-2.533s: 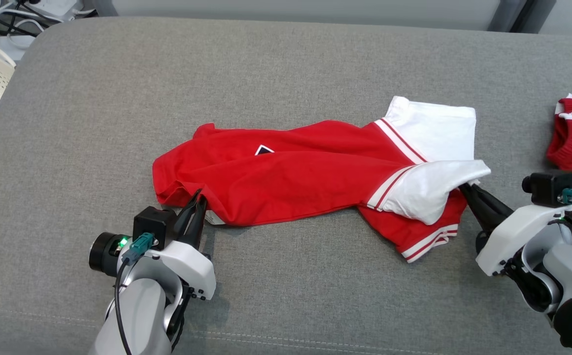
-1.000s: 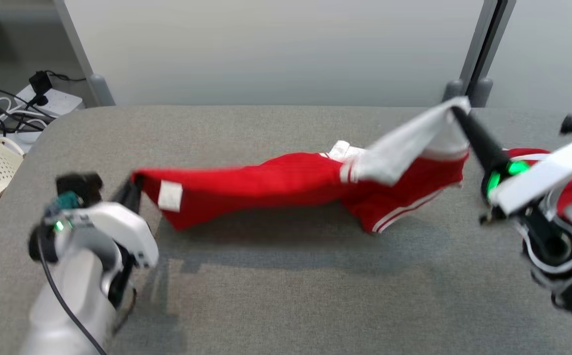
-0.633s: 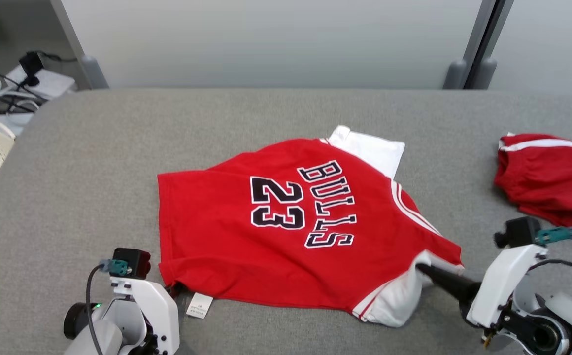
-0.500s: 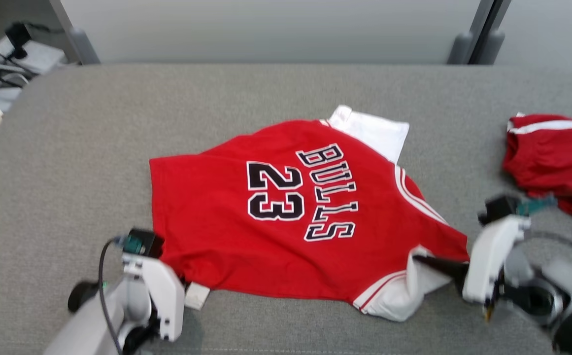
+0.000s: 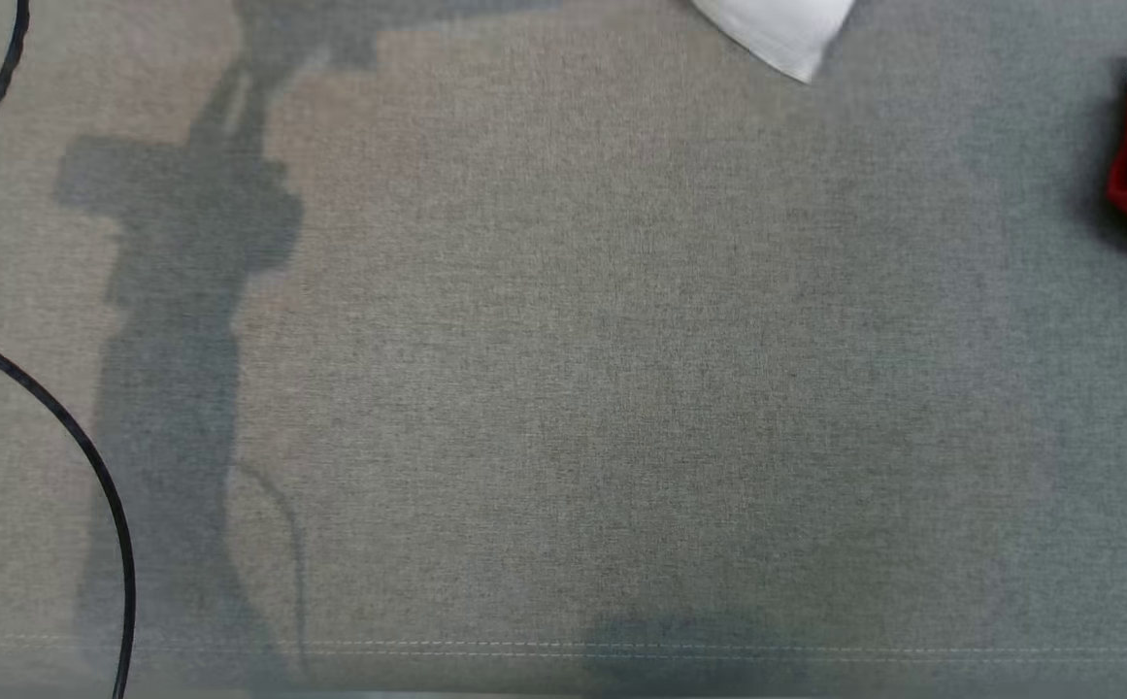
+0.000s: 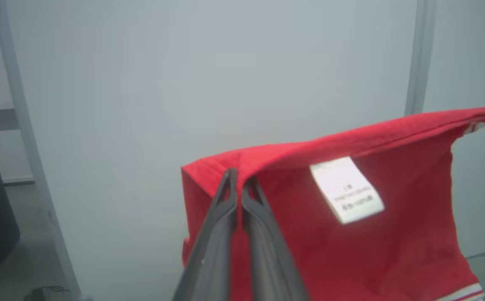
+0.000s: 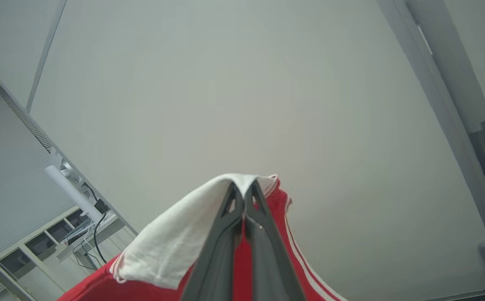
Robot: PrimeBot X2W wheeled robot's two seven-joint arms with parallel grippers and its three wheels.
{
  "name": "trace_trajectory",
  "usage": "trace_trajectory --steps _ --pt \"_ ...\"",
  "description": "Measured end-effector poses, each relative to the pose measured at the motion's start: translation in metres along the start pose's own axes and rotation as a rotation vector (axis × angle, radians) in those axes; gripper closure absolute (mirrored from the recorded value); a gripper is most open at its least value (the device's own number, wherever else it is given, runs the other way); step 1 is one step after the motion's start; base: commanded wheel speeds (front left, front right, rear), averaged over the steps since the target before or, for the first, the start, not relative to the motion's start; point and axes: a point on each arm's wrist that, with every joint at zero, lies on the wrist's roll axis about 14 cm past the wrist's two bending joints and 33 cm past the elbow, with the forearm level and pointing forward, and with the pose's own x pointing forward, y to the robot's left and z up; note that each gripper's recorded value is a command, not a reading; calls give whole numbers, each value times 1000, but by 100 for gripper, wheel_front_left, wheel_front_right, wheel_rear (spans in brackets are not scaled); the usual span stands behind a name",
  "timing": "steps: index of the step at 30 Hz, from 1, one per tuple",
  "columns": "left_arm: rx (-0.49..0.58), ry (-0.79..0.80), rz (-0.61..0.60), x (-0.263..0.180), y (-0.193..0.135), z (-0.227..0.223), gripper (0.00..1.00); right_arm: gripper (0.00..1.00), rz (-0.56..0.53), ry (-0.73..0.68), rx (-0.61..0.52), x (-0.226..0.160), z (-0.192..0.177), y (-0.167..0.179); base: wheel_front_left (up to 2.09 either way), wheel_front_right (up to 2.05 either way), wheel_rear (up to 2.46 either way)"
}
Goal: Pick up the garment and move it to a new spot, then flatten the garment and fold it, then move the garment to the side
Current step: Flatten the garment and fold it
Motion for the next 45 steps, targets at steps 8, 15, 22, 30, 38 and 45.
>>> trace_trajectory --steps 8,15,22,30,38,45 --pt "-54 138 35 -16 5 -95 100 100 -72 59 87 -30 -39 -58 0 0 0" --pt "-196 471 88 -119 -19 -224 100 100 -260 338 275 -133 -161 -122 0 0 0" --pt "-218 524 141 -178 -29 -226 100 100 -349 407 384 -208 -183 -121 0 0 0" --pt "-121 547 118 -222 -40 -208 100 100 -358 401 440 -250 -169 -100 0 0 0" --pt "24 571 156 -250 -32 -197 100 100 -354 400 470 -284 -159 -85 0 0 0" --pt "57 619 170 -277 -35 -202 100 100 -372 441 493 -316 -168 -76 0 0 0"
